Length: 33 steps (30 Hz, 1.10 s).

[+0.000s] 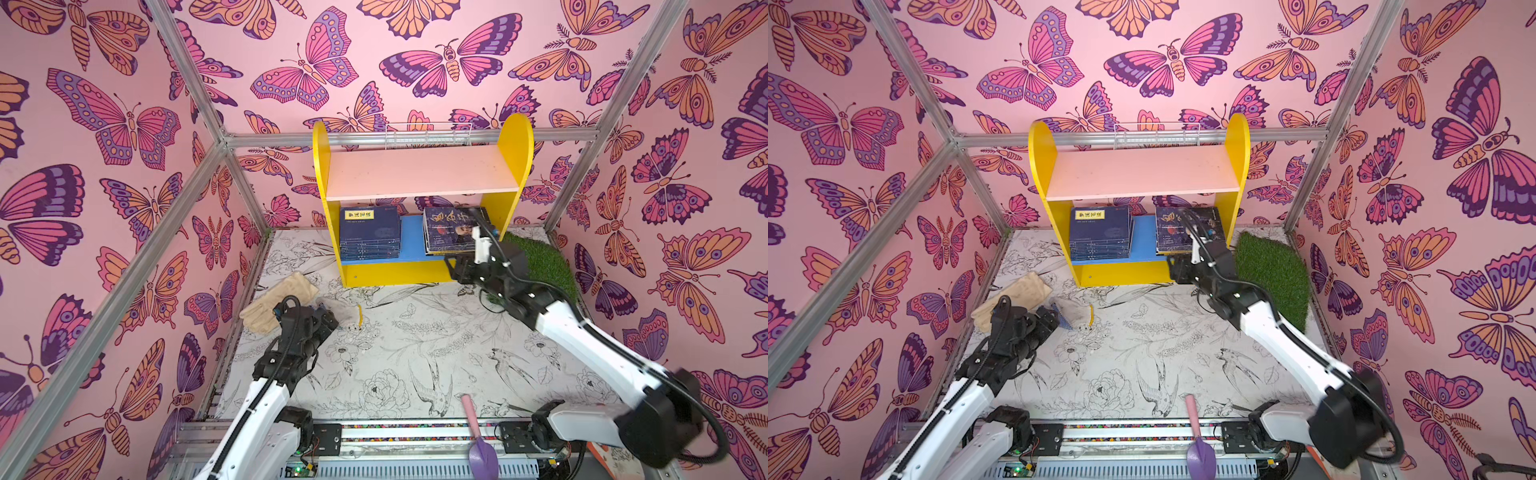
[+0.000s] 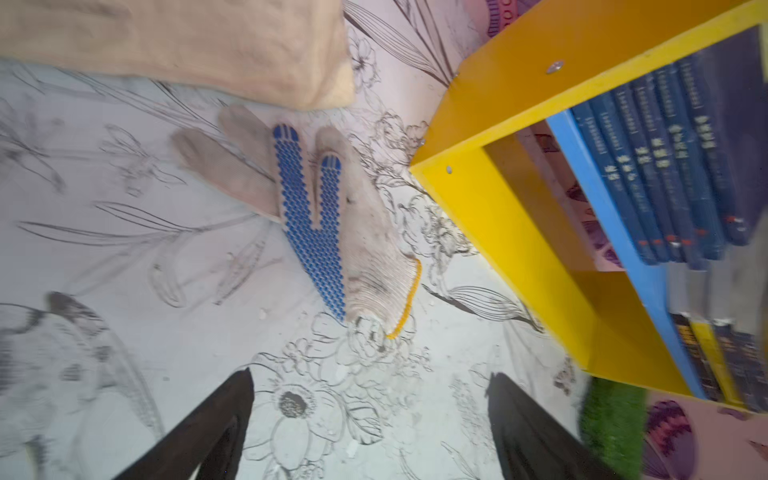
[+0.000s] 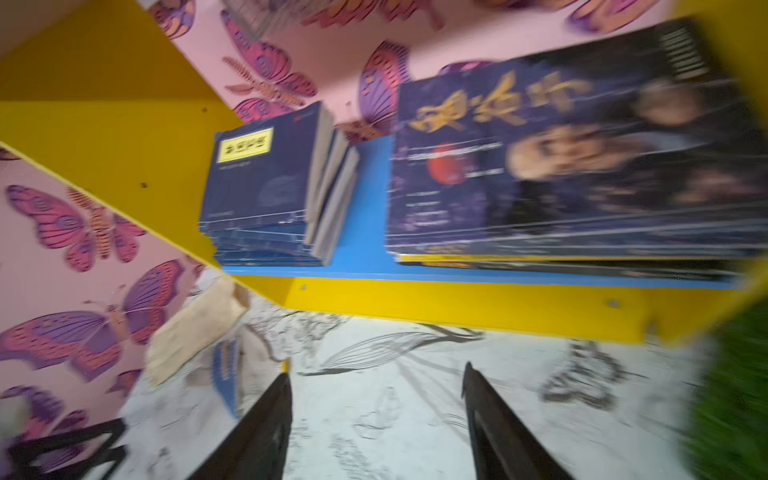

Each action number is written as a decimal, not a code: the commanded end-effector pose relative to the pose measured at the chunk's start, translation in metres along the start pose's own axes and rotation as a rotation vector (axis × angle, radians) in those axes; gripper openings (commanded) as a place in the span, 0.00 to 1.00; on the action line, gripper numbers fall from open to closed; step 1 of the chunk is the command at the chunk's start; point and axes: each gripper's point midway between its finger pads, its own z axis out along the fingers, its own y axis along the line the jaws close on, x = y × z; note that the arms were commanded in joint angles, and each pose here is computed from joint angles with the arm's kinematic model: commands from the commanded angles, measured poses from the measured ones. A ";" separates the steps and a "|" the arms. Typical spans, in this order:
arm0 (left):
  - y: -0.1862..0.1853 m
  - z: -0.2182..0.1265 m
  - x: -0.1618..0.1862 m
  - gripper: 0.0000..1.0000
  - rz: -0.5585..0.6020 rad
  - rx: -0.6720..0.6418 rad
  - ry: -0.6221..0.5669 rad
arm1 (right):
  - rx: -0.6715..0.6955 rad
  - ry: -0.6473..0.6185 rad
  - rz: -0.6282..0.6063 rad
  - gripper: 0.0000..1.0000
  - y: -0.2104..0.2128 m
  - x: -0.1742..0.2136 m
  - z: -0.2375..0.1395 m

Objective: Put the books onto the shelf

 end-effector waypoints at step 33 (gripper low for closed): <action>-0.023 0.110 -0.071 0.99 0.848 -0.190 -0.451 | 0.499 -0.060 -0.302 0.99 -0.211 0.089 0.009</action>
